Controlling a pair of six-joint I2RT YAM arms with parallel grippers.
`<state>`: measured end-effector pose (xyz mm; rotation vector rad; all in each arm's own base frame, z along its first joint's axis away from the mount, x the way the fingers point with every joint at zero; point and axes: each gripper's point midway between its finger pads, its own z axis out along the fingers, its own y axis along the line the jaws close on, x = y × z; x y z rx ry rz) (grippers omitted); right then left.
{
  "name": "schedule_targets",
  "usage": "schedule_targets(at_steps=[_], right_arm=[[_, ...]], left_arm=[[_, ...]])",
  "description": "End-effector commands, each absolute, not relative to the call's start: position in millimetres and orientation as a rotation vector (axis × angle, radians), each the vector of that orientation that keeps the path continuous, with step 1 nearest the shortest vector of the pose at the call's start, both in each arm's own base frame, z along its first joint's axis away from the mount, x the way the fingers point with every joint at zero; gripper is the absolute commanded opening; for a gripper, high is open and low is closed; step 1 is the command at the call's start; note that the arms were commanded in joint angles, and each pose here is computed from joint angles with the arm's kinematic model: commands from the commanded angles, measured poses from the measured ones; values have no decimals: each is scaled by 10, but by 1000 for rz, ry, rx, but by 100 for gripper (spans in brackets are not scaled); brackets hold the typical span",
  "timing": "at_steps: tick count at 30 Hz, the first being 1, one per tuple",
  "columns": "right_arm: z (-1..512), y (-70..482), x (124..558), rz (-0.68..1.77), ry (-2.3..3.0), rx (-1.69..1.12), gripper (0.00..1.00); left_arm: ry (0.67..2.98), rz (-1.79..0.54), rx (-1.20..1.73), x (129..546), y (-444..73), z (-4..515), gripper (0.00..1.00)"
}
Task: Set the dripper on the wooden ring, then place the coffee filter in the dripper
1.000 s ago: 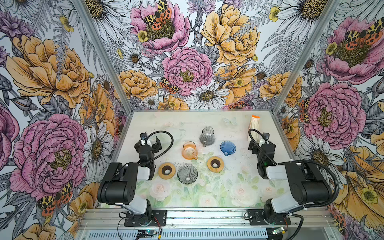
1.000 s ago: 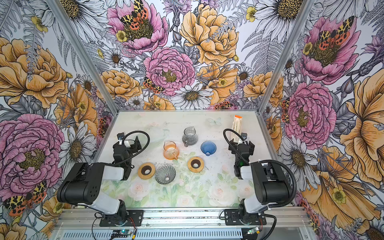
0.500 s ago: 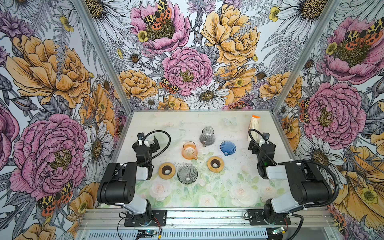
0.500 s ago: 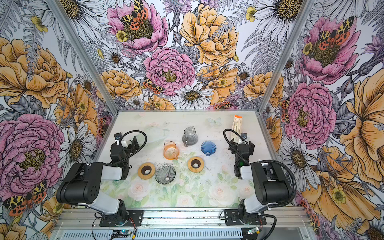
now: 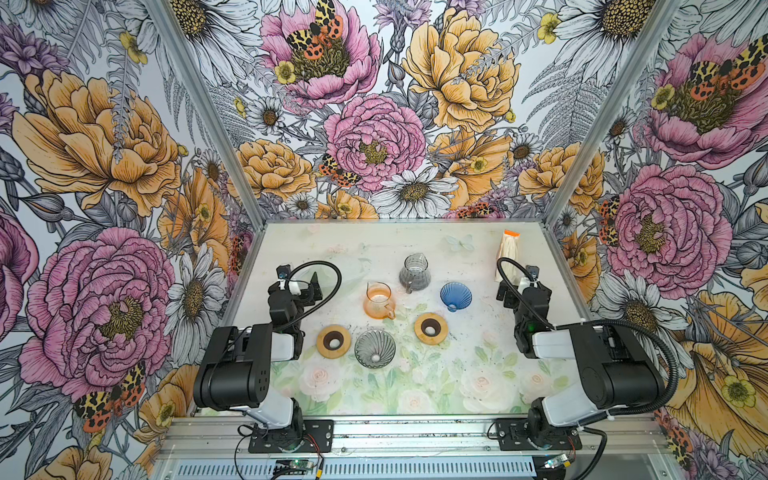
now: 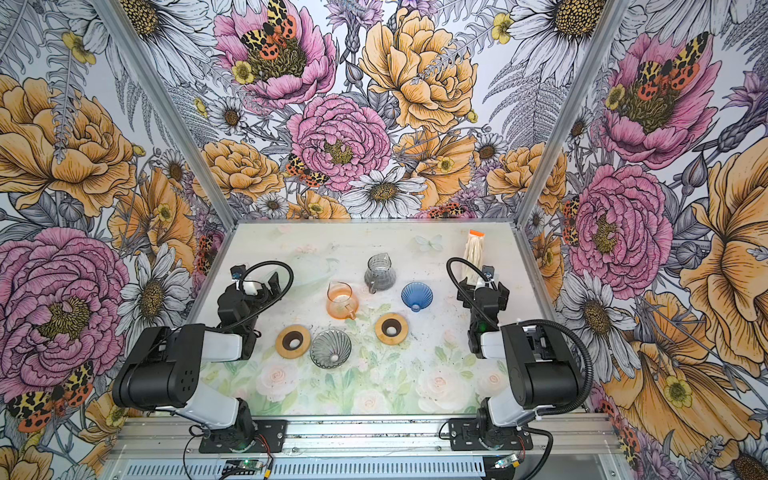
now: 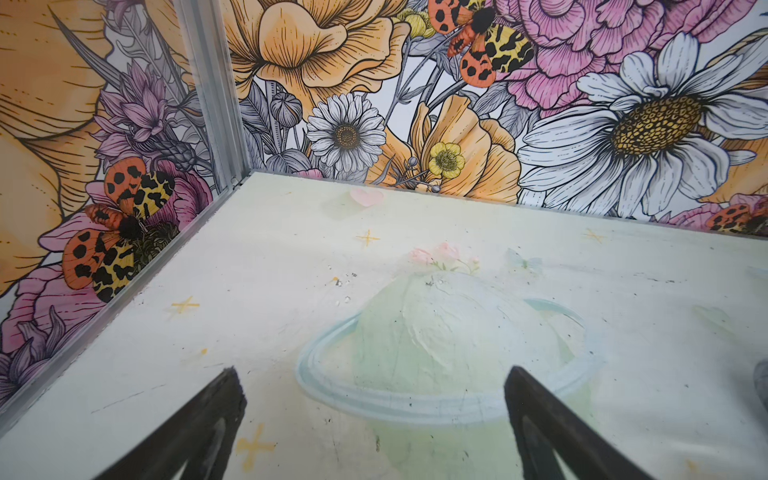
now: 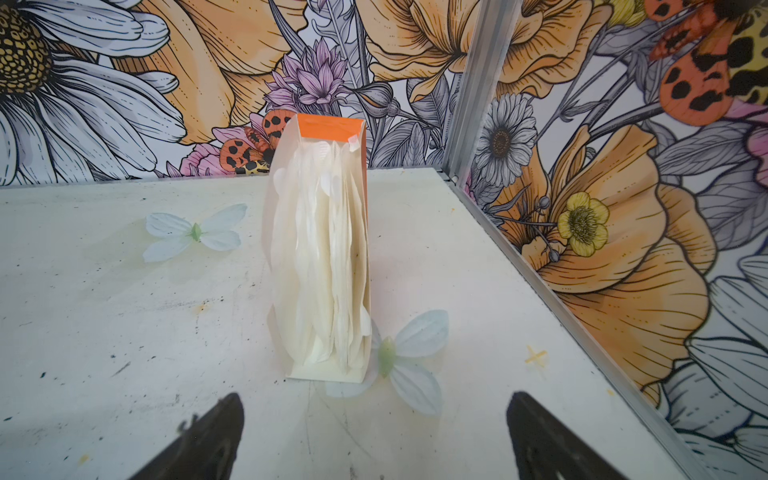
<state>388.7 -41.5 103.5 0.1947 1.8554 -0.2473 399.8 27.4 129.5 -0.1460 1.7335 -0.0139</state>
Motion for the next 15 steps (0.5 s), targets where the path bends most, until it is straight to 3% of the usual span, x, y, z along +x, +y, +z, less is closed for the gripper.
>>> schedule_targets(at_steps=[1, 15], right_arm=[[1144, -424, 3955, -222, 1818, 215, 99], [1196, -405, 3922, -215, 1799, 204, 99]], left_arm=[[1730, -38, -140, 4023, 270, 1308, 99], [1731, -6, -145, 4022, 264, 1310, 99]])
